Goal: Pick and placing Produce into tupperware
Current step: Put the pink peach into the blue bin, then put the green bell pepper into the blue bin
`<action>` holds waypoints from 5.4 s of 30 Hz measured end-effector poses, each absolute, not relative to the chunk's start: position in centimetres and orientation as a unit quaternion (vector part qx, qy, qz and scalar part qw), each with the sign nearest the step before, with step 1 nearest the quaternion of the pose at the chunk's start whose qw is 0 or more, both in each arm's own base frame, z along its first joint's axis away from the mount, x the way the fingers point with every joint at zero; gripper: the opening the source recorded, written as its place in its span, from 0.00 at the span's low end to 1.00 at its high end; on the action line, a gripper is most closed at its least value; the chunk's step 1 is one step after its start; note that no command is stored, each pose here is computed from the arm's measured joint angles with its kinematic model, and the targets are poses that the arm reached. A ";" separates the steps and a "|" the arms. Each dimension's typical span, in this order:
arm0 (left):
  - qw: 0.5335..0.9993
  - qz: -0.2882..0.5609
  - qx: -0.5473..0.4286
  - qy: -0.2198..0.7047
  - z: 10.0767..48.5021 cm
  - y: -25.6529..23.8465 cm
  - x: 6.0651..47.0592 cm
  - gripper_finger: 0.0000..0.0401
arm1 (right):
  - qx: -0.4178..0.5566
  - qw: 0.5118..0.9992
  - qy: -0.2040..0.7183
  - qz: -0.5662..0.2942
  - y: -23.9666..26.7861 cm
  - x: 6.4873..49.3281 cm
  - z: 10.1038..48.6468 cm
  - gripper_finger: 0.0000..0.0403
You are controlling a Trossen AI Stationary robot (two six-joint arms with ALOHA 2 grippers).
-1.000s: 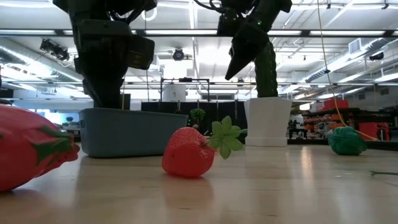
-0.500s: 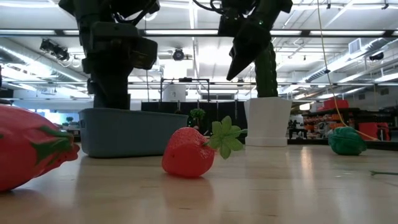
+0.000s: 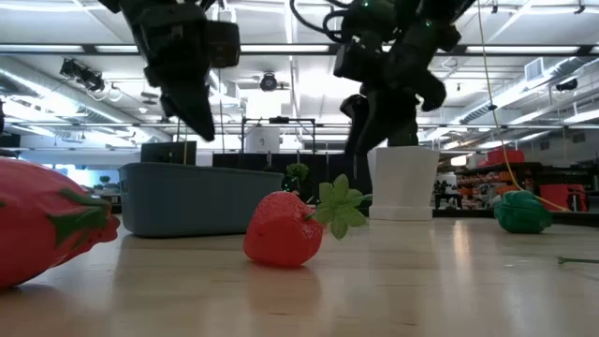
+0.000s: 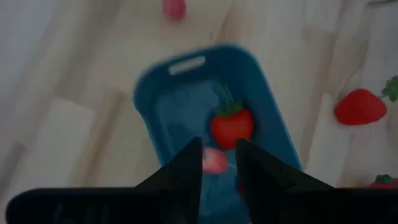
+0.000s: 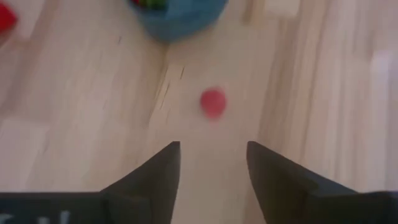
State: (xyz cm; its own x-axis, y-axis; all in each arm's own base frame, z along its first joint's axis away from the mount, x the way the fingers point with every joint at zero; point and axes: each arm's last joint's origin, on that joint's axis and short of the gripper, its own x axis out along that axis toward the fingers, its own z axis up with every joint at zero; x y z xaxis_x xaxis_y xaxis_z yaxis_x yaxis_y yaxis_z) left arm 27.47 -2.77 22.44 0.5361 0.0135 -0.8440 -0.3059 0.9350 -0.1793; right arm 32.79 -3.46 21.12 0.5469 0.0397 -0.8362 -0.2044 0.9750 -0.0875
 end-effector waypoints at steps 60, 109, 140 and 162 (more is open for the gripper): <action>0.899 0.251 -0.007 0.360 27.3 5.8 24.9 0.43 | 0.031 0.893 0.449 -0.024 -3.4 36.5 11.1 0.46; 0.927 0.261 0.028 0.266 29.0 6.1 26.1 0.35 | 0.001 0.925 0.369 0.089 1.9 44.3 18.6 0.51; 0.917 0.265 0.006 0.297 28.4 6.0 25.7 0.33 | -0.004 0.776 0.626 -0.078 4.7 19.8 23.1 0.49; 0.917 0.270 -0.009 0.292 28.4 6.0 25.7 0.31 | -0.025 0.778 0.625 -0.053 4.6 19.3 18.2 0.71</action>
